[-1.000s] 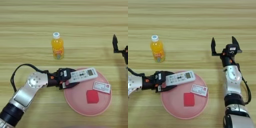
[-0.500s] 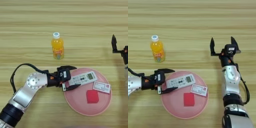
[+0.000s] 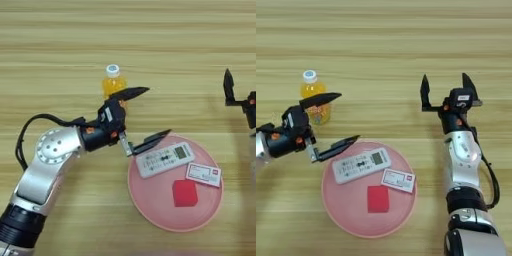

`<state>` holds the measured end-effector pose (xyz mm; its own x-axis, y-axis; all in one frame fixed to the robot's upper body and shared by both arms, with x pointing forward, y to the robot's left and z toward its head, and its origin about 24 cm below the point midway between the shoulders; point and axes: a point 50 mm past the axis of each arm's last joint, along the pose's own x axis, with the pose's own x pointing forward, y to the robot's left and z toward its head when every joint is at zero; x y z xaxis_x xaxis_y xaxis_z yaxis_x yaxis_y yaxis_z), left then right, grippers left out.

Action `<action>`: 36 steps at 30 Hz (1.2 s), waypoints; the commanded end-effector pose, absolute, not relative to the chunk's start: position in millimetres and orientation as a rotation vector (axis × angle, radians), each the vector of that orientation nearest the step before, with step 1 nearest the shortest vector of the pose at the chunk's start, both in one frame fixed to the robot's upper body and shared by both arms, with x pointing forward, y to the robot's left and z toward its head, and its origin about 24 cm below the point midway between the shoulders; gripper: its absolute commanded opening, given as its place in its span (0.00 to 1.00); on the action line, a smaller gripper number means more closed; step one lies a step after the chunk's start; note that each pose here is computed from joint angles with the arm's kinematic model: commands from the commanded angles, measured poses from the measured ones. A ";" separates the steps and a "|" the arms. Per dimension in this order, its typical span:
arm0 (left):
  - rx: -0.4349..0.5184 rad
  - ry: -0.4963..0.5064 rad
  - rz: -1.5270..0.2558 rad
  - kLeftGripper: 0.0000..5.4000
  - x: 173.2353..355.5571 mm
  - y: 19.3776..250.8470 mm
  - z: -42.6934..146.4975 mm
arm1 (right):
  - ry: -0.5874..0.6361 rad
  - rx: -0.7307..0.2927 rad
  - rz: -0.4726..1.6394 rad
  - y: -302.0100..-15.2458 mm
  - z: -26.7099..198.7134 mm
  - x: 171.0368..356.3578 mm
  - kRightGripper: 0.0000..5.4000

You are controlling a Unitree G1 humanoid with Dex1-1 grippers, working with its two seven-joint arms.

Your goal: Move the objects on the table

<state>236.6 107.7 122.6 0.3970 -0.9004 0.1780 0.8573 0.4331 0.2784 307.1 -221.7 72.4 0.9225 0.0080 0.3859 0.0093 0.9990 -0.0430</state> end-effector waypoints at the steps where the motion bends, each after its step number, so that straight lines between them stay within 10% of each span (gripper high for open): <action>1: 0.088 -0.435 -1.048 1.00 240.1 109.2 146.1 | -0.407 -0.055 0.004 -224.5 75.5 307.5 1.00; 14: 0.024 -0.545 -0.622 1.00 285.0 128.1 171.4 | -0.409 -0.056 0.002 -225.9 75.5 306.5 1.00; 31: 0.177 -0.145 -0.551 1.00 319.1 120.1 99.5 | -0.414 -0.057 0.003 -225.0 75.8 305.8 1.00; 36: 0.207 -0.094 -0.510 0.84 323.6 124.3 85.9 | -0.415 -0.057 0.003 -225.3 75.7 305.4 1.00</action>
<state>319.5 124.5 84.5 0.8670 -0.4965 0.0430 0.4790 0.8541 0.2025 306.7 -223.0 73.1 0.9213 0.0132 0.3887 0.0056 0.9989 -0.0473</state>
